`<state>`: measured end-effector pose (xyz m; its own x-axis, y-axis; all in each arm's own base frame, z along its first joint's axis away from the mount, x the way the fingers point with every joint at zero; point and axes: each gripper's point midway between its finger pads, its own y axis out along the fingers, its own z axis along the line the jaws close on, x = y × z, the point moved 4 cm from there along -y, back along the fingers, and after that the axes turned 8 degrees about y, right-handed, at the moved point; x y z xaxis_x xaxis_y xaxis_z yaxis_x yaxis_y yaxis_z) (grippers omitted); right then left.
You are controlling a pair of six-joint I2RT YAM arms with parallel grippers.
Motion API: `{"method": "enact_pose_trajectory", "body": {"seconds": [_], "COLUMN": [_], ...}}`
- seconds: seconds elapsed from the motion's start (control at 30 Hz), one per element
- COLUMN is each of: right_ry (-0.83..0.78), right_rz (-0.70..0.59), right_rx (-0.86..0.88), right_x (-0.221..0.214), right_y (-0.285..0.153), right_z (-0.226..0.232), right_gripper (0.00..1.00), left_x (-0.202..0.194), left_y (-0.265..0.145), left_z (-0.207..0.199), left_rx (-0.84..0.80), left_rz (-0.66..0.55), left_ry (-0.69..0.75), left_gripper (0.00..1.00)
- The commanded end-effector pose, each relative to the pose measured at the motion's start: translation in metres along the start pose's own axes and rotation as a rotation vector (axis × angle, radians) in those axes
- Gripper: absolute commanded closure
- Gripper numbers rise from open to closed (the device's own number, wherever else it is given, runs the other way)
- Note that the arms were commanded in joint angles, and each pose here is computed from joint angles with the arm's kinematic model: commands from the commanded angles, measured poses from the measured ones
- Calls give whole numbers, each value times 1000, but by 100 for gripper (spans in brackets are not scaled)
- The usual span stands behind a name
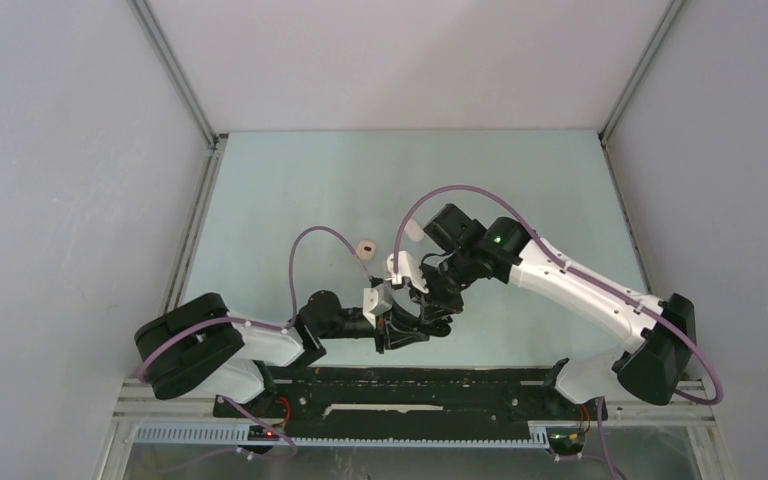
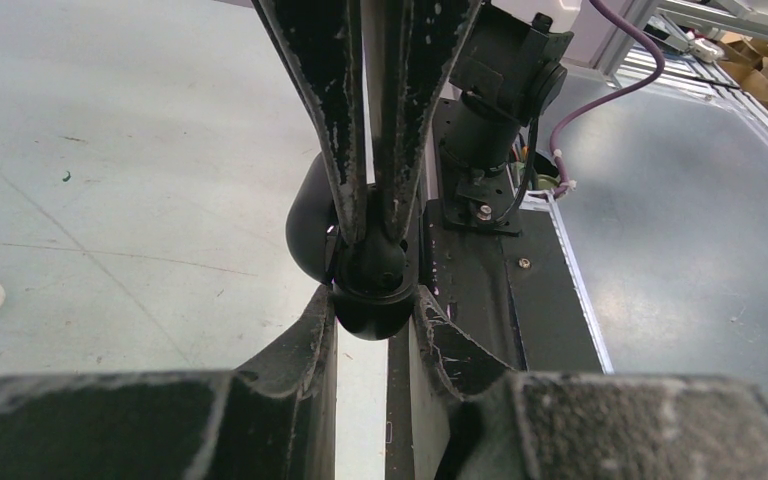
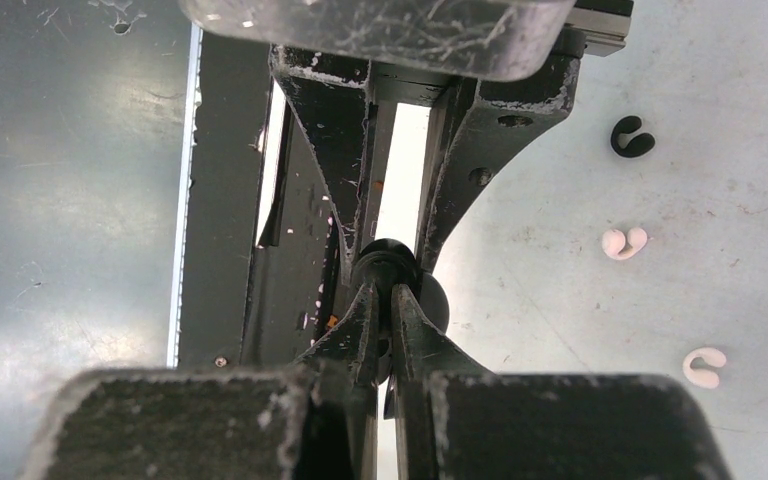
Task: Insert the wireless bluetooth earbuds into the charging case
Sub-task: Place the earbud in the charging case.
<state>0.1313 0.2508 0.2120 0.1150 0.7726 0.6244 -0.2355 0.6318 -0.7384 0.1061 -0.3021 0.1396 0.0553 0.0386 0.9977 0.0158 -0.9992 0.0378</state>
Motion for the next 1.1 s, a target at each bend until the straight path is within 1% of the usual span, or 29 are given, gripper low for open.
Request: {"method": "enact_pose_trajectory", "body": {"seconds": [0.0, 0.7, 0.87, 0.97, 1.07], "right_ry": [9, 41, 41, 37, 34], "right_rz": [10, 29, 28, 30, 29], "right_rx": [-2, -9, -5, -10, -12], "right_x": [0, -2, -1, 0, 0], "right_y": [2, 10, 13, 13, 13], "right_z": [-1, -8, -8, -8, -7], "right_gripper": [100, 99, 95, 89, 85], "left_x": [14, 17, 18, 17, 16], "left_y": [0, -3, -3, -3, -2], "left_z": [2, 2, 2, 2, 3], "left_rx": [0, 11, 10, 10, 10], "left_rz": [-53, -65, -67, -65, -58], "left_ry": [30, 38, 39, 38, 34], "left_gripper": [100, 100, 100, 100, 100]}}
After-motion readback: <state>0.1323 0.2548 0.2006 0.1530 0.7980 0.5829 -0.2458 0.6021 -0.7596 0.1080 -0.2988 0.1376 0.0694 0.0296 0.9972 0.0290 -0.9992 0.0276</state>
